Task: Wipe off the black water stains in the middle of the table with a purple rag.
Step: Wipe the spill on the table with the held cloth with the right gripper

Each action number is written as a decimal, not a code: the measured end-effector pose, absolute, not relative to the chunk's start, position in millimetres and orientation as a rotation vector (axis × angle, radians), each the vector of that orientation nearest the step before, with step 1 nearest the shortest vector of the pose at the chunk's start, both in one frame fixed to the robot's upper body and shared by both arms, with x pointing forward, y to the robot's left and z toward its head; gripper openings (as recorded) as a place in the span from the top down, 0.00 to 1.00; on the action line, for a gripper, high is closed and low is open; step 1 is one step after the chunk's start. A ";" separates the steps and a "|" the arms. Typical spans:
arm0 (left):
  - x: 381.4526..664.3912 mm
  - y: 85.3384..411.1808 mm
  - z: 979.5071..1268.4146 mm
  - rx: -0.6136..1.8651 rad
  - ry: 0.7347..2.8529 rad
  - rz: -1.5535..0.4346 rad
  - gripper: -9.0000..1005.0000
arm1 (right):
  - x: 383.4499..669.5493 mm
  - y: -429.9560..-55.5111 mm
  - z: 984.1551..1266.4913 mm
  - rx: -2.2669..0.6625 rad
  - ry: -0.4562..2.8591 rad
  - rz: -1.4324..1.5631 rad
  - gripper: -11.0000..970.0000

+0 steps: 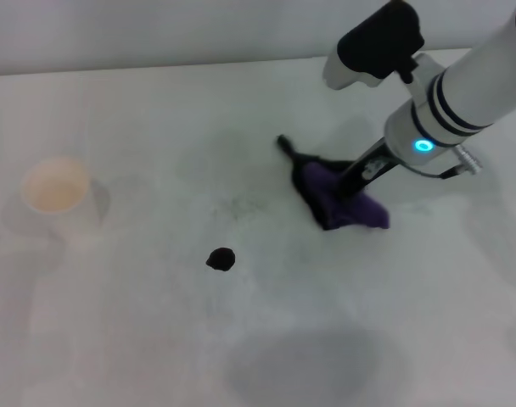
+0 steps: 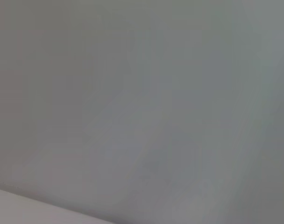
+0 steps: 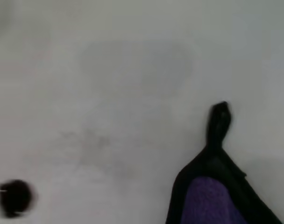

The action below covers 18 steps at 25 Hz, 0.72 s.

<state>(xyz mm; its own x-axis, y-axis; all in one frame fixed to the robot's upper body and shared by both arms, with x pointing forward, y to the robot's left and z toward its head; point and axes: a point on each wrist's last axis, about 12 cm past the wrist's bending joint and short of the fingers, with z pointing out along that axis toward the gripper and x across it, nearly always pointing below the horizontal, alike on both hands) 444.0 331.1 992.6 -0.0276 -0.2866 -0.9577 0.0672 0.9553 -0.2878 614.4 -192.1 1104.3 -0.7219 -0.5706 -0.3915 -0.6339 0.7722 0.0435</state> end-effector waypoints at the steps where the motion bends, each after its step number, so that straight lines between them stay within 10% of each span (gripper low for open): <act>1: 444.0 331.1 992.6 -0.174 1.576 -0.285 0.12 | 612.7 -187.5 1105.7 -0.927 2.610 0.293 0.87; 18: 444.6 329.2 992.8 -0.173 1.574 -0.298 0.12 | 567.1 -96.5 1087.2 -1.410 2.314 0.583 0.89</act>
